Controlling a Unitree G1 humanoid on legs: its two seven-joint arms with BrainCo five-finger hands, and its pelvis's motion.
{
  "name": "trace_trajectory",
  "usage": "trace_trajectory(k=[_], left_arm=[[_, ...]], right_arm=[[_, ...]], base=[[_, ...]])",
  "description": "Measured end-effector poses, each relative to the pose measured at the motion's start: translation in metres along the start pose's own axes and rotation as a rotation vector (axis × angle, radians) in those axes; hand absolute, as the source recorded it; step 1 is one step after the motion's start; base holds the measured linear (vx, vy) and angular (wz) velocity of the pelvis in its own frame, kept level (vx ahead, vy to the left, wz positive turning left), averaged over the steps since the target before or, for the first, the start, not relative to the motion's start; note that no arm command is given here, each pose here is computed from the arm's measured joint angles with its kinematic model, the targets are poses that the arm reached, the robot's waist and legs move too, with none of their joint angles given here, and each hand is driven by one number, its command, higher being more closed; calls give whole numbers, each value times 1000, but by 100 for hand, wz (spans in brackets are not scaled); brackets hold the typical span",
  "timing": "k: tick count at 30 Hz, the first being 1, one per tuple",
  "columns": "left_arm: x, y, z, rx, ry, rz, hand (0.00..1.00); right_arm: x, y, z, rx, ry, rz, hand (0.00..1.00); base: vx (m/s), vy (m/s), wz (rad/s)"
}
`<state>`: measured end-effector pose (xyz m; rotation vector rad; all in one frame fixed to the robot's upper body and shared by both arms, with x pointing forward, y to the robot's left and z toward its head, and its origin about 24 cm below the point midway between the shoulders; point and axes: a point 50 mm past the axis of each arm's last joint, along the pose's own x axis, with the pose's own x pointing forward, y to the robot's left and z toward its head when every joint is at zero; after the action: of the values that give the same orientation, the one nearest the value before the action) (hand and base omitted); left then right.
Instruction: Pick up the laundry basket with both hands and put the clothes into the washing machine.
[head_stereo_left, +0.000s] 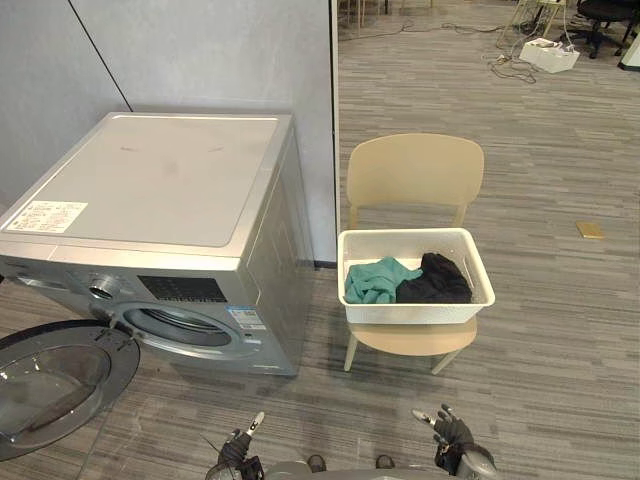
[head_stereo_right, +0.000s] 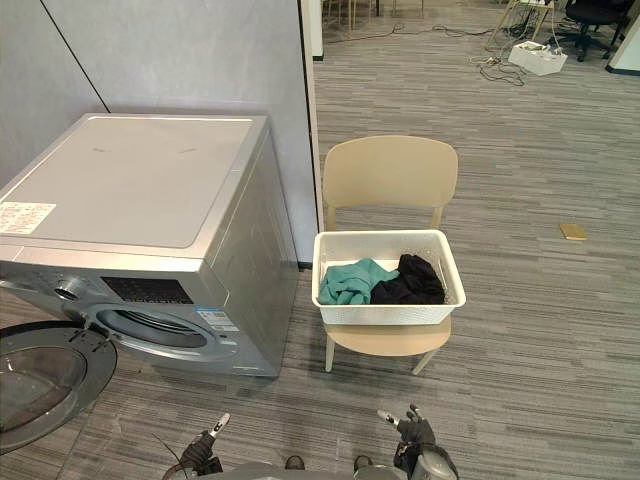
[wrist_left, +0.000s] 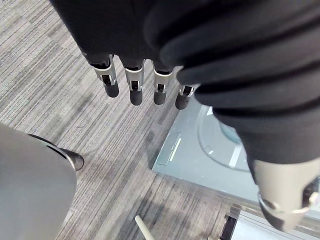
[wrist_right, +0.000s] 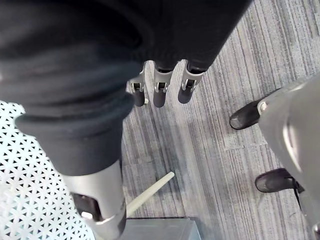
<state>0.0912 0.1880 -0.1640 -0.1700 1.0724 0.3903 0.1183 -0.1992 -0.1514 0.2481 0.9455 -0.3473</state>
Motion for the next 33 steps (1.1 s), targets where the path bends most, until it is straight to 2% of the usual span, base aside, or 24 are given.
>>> trace_trajectory(k=[4, 9, 12, 15, 18, 25, 27, 30, 32, 33], left_arm=[[2, -6, 9, 15, -24, -19, 0], [3, -2, 23, 36, -77, -13, 0], [4, -3, 26, 30, -86, -9, 0], [3, 14, 22, 41, -73, 44, 0], [1, 1, 8, -11, -33, 24, 0], [1, 2, 4, 16, -21, 25, 0], [1, 4, 5, 52, -25, 26, 0], [2, 3, 13, 116, -60, 10, 0], [4, -8, 32, 183, -119, -31, 0], [5, -12, 37, 197, -135, -44, 0]], right_arm=[[-4, -3, -8, 9, 15, -8, 0], [-11, 12, 22, 4, -158, 55, 0], [-22, 20, 60, -5, -343, 88, 0], [-38, 21, 84, 22, -499, 81, 0], [-55, 11, 116, -30, -654, 68, 0], [-103, 27, 183, -91, -1029, 163, 0], [-110, 37, 207, -137, -1118, 199, 0], [-119, 66, 261, -290, -1260, 274, 0], [-119, 90, 316, -500, -1321, 255, 0], [-118, 92, 327, -550, -1316, 234, 0]], base=[[131, 23, -3], [103, -40, 7], [121, -158, -20], [200, -293, 26], [208, -282, 15], [54, -108, 58], [-60, -34, 68], [-144, 21, 29], [-255, 34, 9], [-276, 38, 10]])
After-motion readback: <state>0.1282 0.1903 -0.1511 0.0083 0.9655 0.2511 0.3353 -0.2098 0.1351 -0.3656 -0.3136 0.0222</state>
